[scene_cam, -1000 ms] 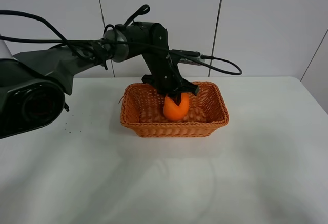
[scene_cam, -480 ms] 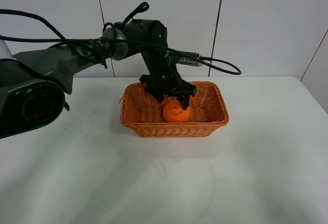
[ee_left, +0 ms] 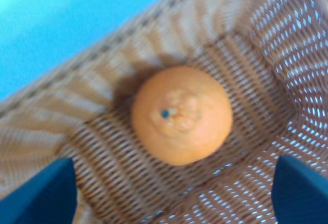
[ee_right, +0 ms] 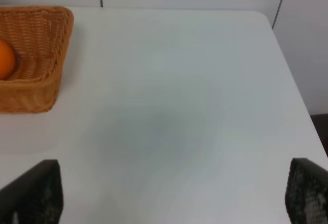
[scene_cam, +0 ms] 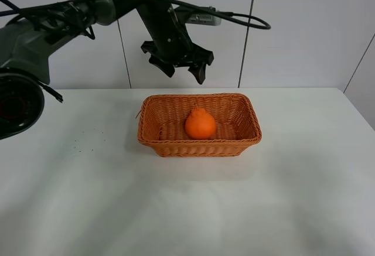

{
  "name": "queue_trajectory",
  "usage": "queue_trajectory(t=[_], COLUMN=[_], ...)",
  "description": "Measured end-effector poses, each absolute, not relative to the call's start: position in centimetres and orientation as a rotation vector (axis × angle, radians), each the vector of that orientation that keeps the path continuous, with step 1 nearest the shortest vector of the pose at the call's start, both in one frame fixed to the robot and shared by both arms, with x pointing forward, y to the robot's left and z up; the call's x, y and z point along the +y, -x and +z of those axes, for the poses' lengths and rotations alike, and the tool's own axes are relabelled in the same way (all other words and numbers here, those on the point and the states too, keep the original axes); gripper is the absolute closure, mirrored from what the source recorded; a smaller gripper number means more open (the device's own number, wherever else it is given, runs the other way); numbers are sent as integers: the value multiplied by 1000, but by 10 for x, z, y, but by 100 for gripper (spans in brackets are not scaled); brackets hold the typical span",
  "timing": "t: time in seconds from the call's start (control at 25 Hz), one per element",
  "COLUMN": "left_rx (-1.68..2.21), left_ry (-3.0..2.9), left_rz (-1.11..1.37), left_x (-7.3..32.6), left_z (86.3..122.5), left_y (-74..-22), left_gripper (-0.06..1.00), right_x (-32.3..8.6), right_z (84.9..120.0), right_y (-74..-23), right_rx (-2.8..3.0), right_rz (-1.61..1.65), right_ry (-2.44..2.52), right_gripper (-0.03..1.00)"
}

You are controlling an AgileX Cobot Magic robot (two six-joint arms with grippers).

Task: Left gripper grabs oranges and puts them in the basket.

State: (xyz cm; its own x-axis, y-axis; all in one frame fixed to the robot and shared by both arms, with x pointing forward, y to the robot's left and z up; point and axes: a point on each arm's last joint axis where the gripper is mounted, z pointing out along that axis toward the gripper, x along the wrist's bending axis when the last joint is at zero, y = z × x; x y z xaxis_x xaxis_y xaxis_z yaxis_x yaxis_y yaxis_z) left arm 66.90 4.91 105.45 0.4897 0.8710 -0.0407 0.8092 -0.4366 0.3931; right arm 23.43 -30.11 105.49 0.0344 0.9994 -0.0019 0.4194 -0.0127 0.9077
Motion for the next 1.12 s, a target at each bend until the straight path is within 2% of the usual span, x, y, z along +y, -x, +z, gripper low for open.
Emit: queue_trajectory(t=[0.32, 0.56, 0.84, 0.96, 1.12], left_rx=[1553, 1726, 1938, 2005, 2045], left_ry=[-2303, -2174, -2024, -2019, -2053], left_rz=[277, 351, 397, 362, 301], left_x=[111, 199, 291, 309, 312], left_z=[1054, 1055, 1052, 1041, 1028], left_y=[-699, -728, -738, -736, -733], left_gripper=[7, 7, 7, 7, 7], right_x=[-301, -301, -301, -301, -301], right_z=[1055, 1055, 1055, 1055, 1055], right_y=[-234, -234, -234, -234, -234], right_rx=[1490, 1490, 1490, 1490, 1490], right_rz=[951, 951, 951, 951, 951], right_ry=[-1540, -1540, -1540, -1540, -1540], right_gripper=[27, 27, 27, 27, 27])
